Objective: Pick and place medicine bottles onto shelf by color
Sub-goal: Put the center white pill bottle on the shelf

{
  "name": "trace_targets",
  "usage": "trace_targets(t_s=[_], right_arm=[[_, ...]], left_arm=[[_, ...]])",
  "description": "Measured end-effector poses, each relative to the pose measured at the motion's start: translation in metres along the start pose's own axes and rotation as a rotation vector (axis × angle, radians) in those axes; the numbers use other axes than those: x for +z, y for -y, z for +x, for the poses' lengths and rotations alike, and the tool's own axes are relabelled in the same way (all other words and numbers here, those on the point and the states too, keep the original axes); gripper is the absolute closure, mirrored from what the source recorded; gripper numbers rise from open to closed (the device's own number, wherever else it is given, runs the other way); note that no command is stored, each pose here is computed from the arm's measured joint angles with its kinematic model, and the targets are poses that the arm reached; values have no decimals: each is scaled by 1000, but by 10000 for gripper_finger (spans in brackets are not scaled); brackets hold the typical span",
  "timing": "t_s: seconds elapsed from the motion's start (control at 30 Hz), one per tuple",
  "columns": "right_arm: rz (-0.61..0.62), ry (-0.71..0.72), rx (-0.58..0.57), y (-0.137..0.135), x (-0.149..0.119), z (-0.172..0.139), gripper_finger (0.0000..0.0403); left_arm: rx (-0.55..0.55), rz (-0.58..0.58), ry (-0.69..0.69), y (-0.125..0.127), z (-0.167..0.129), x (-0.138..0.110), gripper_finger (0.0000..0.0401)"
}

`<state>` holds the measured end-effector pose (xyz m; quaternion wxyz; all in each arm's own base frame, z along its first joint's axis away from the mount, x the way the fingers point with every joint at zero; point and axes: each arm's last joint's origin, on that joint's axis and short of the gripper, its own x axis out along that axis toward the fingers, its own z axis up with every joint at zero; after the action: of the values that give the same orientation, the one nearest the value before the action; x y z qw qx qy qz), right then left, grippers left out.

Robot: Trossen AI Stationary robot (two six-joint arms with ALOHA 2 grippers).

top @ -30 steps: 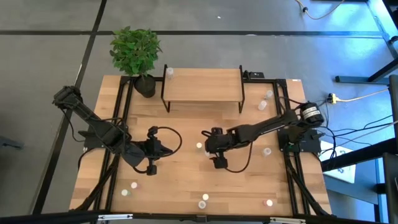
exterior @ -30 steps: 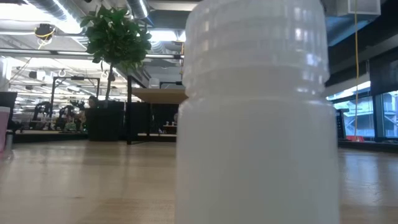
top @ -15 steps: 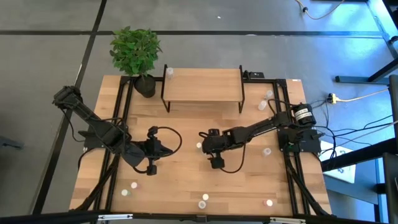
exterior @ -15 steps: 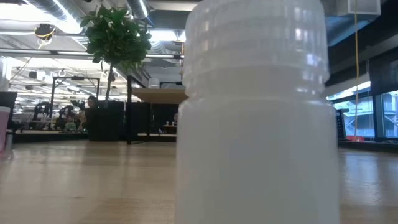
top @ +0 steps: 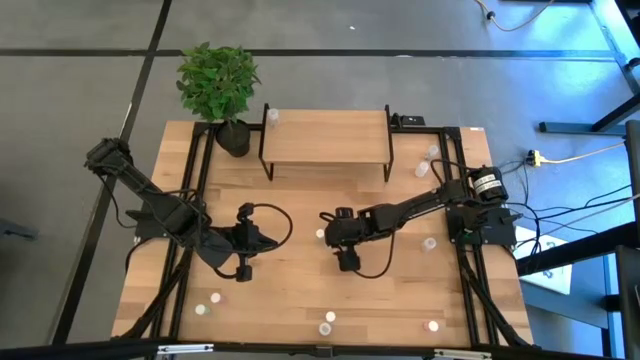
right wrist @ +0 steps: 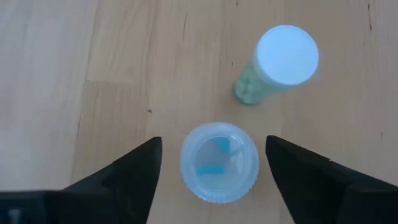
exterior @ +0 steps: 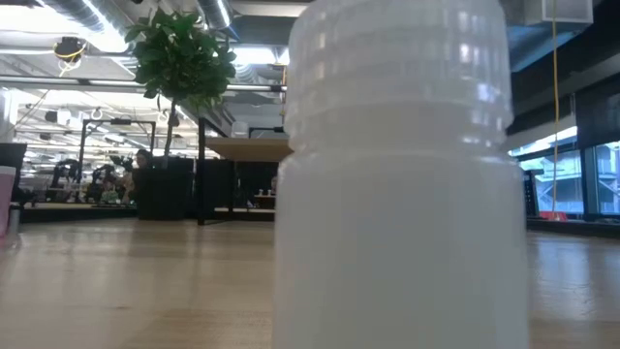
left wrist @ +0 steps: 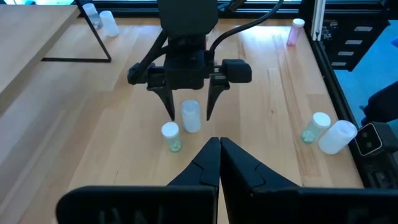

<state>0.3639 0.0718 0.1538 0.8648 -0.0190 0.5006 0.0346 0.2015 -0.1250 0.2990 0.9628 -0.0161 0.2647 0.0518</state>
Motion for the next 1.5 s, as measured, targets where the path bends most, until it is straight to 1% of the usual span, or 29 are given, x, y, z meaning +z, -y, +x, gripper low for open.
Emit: trace_targets(t_s=[0.43, 0.57, 0.67, 0.8, 1.0, 1.17, 1.33, 1.43, 1.5], right_arm=[[48, -1, 7, 0, 0, 0, 226], [48, -1, 8, 0, 0, 0, 250], [51, -1, 8, 0, 0, 0, 254], [51, 4, 8, 0, 0, 0, 246], [74, 9, 9, 0, 1, -4, 246], [91, 56, 17, 0, 7, -28, 245], [111, 88, 18, 5, 14, -65, 246], [129, 78, -11, 12, 28, -90, 246], [130, 61, -58, 16, 41, -109, 246]], left_arm=[[0, 0, 0, 0, 0, 0, 401], [0, 0, 0, 0, 0, 0, 401], [0, 0, 0, 0, 0, 0, 401], [0, 0, 0, 0, 0, 0, 401], [0, 1, 0, 0, 0, 0, 401], [0, 0, 0, 0, 0, 0, 401], [1, 0, 0, 0, 0, 0, 401], [10, -3, 3, -1, 1, 1, 401], [15, -6, 4, -2, 1, 1, 401]])
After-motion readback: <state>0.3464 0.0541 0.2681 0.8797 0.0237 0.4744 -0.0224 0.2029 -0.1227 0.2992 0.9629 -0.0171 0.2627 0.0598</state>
